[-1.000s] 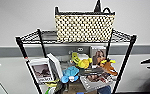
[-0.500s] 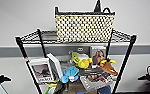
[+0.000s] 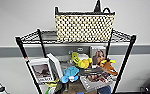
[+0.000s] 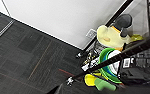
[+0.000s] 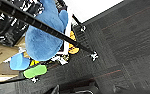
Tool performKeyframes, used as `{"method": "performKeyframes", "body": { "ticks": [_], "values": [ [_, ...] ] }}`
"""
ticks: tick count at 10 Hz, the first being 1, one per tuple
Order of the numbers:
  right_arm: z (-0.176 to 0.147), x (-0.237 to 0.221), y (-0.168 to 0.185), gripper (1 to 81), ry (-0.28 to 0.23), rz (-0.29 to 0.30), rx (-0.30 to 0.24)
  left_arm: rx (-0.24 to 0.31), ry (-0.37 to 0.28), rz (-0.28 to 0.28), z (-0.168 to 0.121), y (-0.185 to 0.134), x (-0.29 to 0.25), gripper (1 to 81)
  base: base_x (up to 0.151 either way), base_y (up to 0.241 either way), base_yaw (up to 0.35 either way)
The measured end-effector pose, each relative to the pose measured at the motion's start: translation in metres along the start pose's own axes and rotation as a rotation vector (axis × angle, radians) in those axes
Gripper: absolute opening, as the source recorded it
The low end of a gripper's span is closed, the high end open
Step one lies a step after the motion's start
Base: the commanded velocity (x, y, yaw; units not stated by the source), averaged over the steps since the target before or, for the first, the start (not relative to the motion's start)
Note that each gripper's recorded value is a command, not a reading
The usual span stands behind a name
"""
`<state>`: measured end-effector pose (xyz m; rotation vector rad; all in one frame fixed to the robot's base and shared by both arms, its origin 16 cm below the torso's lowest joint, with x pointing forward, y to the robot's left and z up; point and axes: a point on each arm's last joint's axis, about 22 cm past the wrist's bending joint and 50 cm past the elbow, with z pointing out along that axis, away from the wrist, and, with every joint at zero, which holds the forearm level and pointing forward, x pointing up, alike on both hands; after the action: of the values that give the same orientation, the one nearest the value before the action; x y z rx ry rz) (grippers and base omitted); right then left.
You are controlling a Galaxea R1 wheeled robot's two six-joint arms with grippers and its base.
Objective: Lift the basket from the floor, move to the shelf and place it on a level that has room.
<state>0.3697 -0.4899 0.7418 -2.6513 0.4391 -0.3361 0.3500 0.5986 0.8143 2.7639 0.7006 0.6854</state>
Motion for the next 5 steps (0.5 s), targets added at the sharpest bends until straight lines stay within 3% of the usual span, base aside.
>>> {"method": "performKeyframes", "body": {
  "ticks": [3, 5],
  "values": [
    [0.046, -0.062, 0.019, 81.1, -0.058, -0.002, -0.015, -0.019, -0.065, -0.007, 0.042, -0.013, -0.068, 81.1, 0.000, 0.000, 0.000],
    [0.061, -0.098, 0.036, 81.1, -0.089, -0.014, -0.035, 0.002, -0.098, -0.002, 0.064, -0.034, -0.108, 81.1, 0.000, 0.000, 0.000]
  ]
}}
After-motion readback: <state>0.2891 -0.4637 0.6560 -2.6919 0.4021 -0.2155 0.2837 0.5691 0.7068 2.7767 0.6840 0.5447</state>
